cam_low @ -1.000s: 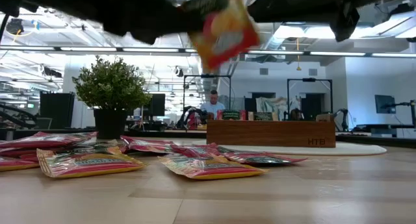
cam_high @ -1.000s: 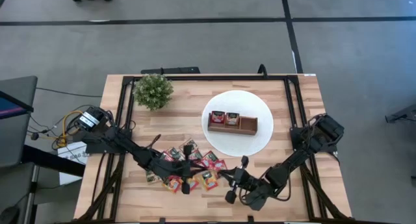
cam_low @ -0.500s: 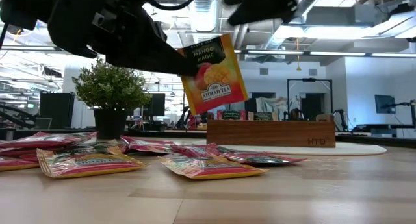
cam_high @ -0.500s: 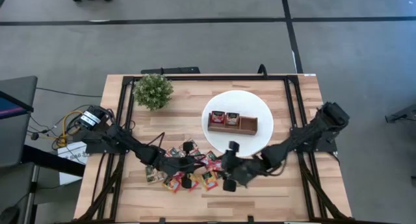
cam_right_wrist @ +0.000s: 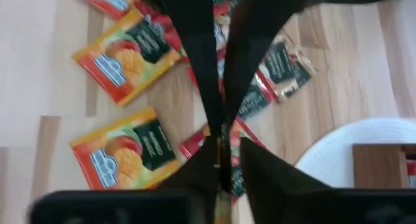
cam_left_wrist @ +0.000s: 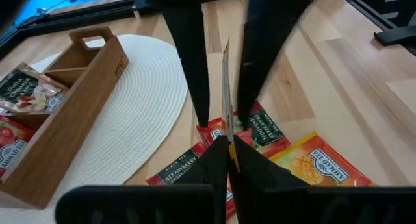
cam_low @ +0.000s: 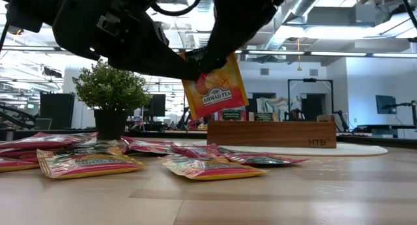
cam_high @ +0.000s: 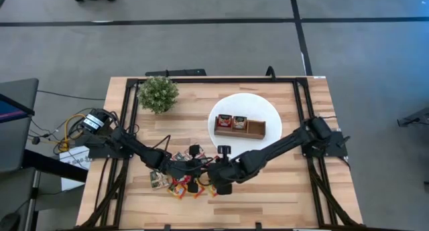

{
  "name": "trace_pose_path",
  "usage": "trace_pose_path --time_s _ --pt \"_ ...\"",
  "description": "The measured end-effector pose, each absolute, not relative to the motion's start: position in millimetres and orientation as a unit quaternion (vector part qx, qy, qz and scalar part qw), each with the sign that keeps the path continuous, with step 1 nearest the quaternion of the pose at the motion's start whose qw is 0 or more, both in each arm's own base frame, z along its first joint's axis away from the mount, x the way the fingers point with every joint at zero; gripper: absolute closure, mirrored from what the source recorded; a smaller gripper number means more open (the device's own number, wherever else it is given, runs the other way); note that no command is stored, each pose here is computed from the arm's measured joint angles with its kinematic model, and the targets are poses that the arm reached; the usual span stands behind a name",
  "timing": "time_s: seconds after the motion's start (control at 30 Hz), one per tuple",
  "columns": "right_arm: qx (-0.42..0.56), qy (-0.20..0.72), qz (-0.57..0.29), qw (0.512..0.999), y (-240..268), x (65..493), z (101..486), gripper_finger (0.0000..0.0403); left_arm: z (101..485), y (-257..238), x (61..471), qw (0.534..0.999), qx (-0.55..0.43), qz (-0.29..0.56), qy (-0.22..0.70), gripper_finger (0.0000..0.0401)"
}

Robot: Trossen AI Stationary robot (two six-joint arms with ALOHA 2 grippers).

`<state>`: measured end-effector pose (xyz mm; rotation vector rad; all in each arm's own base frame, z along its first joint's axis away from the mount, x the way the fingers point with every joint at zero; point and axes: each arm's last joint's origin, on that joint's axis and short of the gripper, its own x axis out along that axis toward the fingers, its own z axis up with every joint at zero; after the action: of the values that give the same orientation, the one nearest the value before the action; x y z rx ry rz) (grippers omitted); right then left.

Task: Pick & Place Tea
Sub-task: Put the yellow tea bag into the right section of the wooden organizer

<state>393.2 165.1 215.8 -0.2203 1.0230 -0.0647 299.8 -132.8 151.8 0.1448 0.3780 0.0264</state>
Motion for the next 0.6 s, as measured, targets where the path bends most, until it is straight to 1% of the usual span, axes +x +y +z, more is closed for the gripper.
trace_pose_path --time_s 0.07,0.1,0.2,0.33,0.4,0.47,0.6 --pt "-0.105 0.488 -0.031 0.866 166.3 394.8 215.1 0.0387 151.8 -132.8 299.9 0.98 0.072 0.013 0.188 0.0401" --pt "-0.106 0.489 -0.033 0.865 166.2 394.0 215.3 0.0394 151.8 -132.8 299.9 0.98 0.071 0.012 0.188 0.04" --pt "-0.097 0.494 -0.041 0.863 165.9 390.9 218.3 0.0395 152.7 -132.7 298.6 0.978 0.066 0.005 0.196 0.0387" --pt "-0.113 0.505 -0.066 0.853 163.4 374.3 226.6 0.0399 159.5 -131.5 292.4 0.974 0.073 0.003 0.213 0.0347" --pt "-0.115 0.517 -0.088 0.843 155.0 356.5 231.5 0.0401 168.0 -132.1 286.8 0.974 0.078 0.013 0.214 0.0326" --pt "-0.106 0.51 -0.107 0.847 145.0 338.8 236.5 0.0401 174.3 -135.0 280.4 0.972 0.084 0.011 0.219 0.0311" --pt "-0.073 0.491 -0.144 0.856 110.1 291.7 253.0 0.0401 185.9 -141.9 271.8 0.975 0.092 0.004 0.204 0.03"
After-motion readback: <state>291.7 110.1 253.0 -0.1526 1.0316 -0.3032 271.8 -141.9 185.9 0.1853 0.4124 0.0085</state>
